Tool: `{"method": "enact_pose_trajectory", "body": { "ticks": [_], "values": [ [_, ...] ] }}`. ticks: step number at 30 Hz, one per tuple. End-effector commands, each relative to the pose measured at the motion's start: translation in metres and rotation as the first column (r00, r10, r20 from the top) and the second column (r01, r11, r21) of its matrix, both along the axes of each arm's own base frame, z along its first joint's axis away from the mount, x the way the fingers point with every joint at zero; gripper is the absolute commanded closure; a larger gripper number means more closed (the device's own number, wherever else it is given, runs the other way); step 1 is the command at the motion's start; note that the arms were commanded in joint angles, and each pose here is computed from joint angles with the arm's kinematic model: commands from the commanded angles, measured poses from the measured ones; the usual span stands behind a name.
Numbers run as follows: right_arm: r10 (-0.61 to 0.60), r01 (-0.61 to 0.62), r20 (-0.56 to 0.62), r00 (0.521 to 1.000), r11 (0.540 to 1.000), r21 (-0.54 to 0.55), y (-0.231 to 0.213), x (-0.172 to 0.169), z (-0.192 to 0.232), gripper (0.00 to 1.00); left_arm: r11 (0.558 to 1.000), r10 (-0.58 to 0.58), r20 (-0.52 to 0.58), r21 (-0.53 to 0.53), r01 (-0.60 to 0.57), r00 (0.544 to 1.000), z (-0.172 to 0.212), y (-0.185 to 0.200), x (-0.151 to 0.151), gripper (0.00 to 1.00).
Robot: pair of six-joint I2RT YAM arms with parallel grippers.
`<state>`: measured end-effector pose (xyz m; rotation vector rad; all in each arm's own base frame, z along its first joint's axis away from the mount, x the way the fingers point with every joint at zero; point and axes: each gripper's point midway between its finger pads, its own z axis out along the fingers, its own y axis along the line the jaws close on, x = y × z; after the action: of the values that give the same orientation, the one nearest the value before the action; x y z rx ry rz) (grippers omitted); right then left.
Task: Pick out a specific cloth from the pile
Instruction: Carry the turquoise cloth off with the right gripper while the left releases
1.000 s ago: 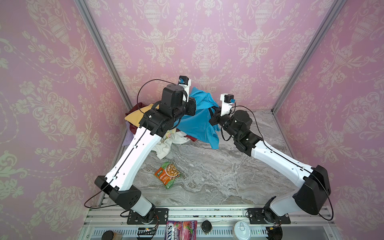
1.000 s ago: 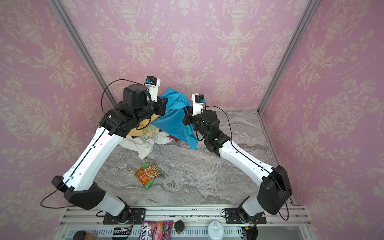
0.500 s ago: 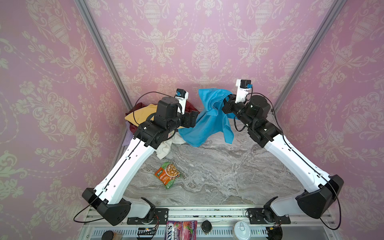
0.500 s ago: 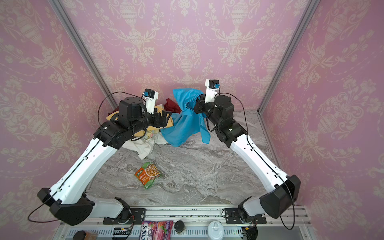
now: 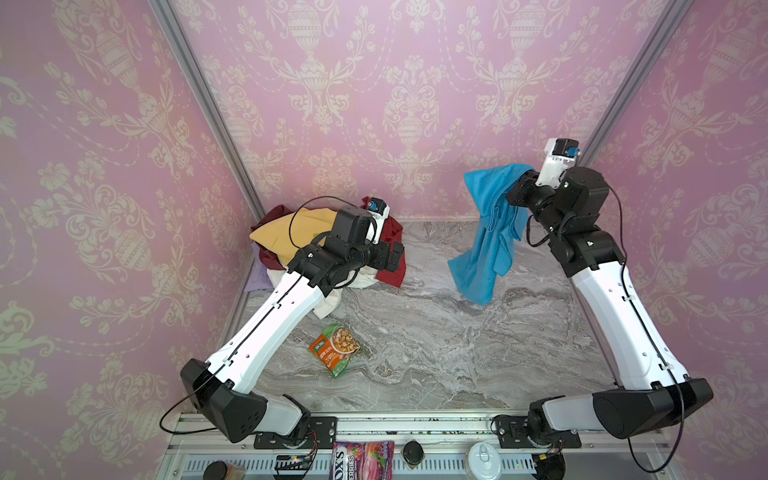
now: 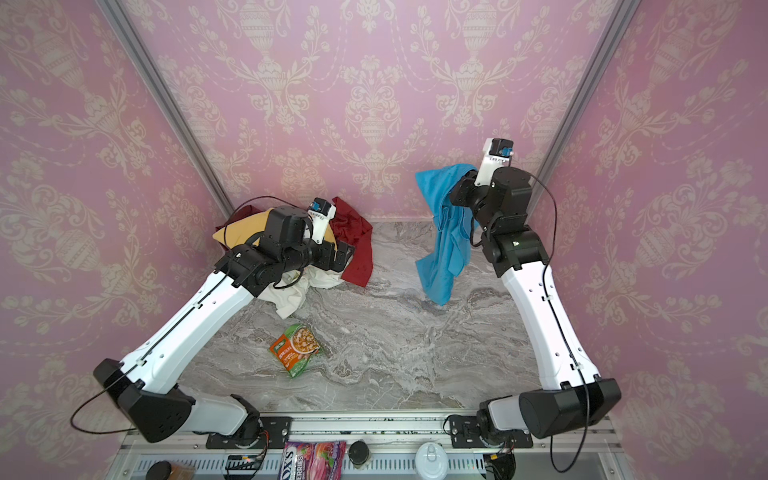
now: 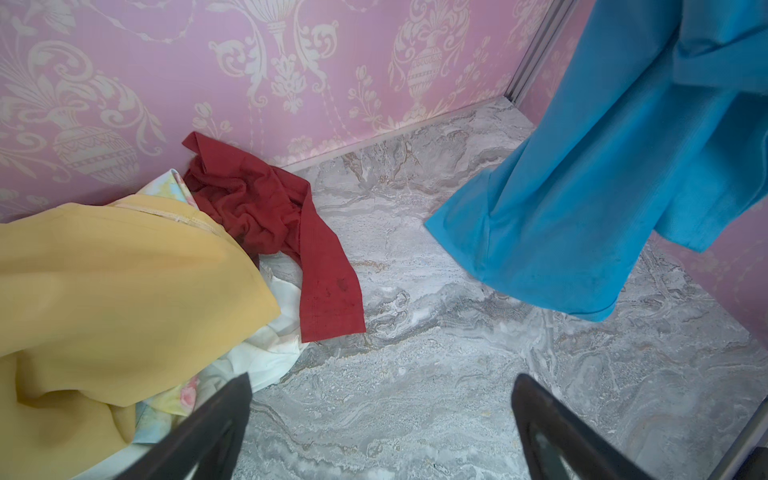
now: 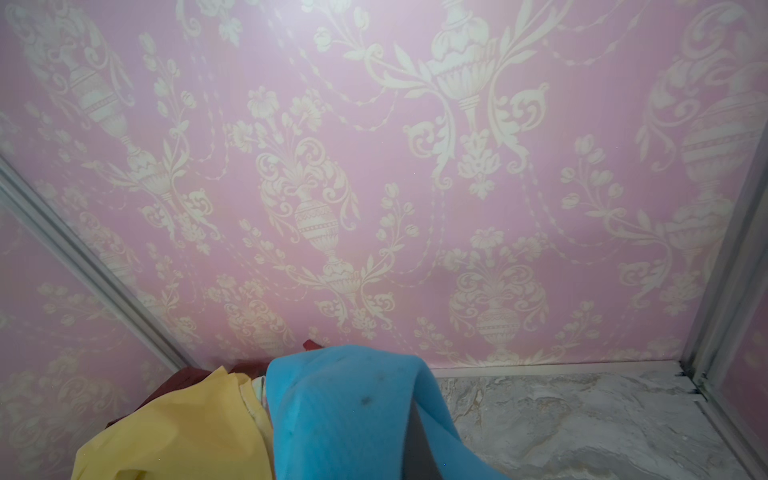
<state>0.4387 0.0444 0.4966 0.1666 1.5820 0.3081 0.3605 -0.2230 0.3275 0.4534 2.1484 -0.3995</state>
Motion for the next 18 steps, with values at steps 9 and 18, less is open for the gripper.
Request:
{"method": "enact_pose_trajectory", "body": {
  "ticks": [9,18],
  "values": [
    [-0.143,0.142,0.009,0.99,0.988,0.054,-0.086,0.043,0.022,1.0,0.996,-0.083,-0.047,0.01,0.084,0.995,-0.038,-0.025,0.019,0.01],
    [-0.209,0.212,-0.074,0.975,0.977,0.022,-0.108,0.052,-0.028,1.0,0.996,-0.089,-0.053,0.01,0.09,0.995,-0.065,-0.028,0.022,0.01]
  ]
}}
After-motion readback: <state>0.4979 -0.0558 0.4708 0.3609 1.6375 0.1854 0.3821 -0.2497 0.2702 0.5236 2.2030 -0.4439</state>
